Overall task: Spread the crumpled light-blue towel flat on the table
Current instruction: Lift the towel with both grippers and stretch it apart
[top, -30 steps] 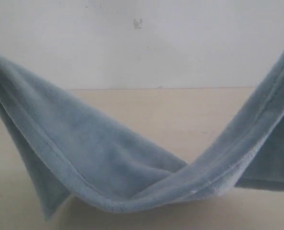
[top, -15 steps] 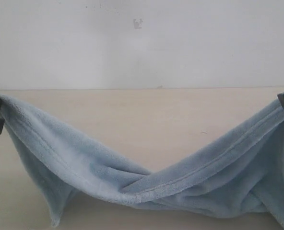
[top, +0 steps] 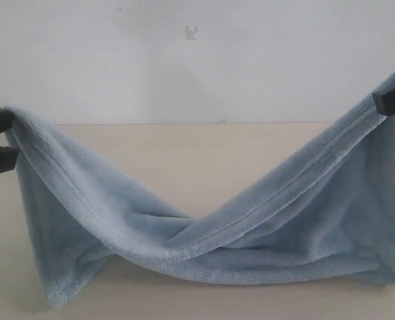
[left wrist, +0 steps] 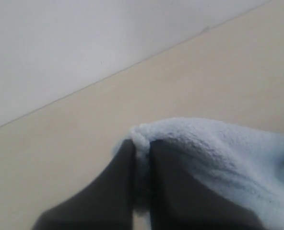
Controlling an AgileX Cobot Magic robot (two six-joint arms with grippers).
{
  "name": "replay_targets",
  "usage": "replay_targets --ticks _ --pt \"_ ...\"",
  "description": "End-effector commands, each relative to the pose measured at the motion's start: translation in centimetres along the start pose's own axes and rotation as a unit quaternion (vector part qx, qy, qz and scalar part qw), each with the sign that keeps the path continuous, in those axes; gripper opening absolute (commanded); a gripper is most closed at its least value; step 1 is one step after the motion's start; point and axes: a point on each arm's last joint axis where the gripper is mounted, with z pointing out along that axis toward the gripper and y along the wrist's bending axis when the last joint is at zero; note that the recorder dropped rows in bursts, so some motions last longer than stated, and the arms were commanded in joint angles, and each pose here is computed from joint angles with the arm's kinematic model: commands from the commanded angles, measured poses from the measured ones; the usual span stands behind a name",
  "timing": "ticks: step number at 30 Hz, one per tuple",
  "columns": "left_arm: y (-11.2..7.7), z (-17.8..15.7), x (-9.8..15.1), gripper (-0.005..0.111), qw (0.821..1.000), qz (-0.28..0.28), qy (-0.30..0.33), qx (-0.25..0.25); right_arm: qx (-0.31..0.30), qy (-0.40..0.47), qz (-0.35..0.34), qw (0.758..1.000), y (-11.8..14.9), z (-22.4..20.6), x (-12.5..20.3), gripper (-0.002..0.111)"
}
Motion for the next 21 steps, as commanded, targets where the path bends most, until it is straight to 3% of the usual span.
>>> replay_targets --ticks 1,6,9,16,21 --pt "-0.2 2.1 0.6 0.004 1.000 0.010 0.025 0.008 0.046 0.046 -0.008 0.998 0.0 1.9 1.1 0.000" --pt "-0.7 4.4 2.9 0.004 0.993 0.025 0.117 0.020 0.070 0.163 0.064 0.982 -0.1 6.3 4.7 0.000" --pt "-0.8 4.6 3.1 0.004 0.992 0.019 0.124 0.021 0.060 0.224 0.108 0.967 0.1 7.9 6.8 0.000" --pt "-0.8 4.4 3.5 0.004 0.989 -0.002 0.148 0.022 -0.025 0.311 0.065 0.948 2.4 9.8 9.5 0.000" --pt "-0.6 3.9 2.3 0.004 0.989 -0.037 0.140 0.021 -0.030 0.290 0.075 0.953 2.1 9.1 8.6 0.000"
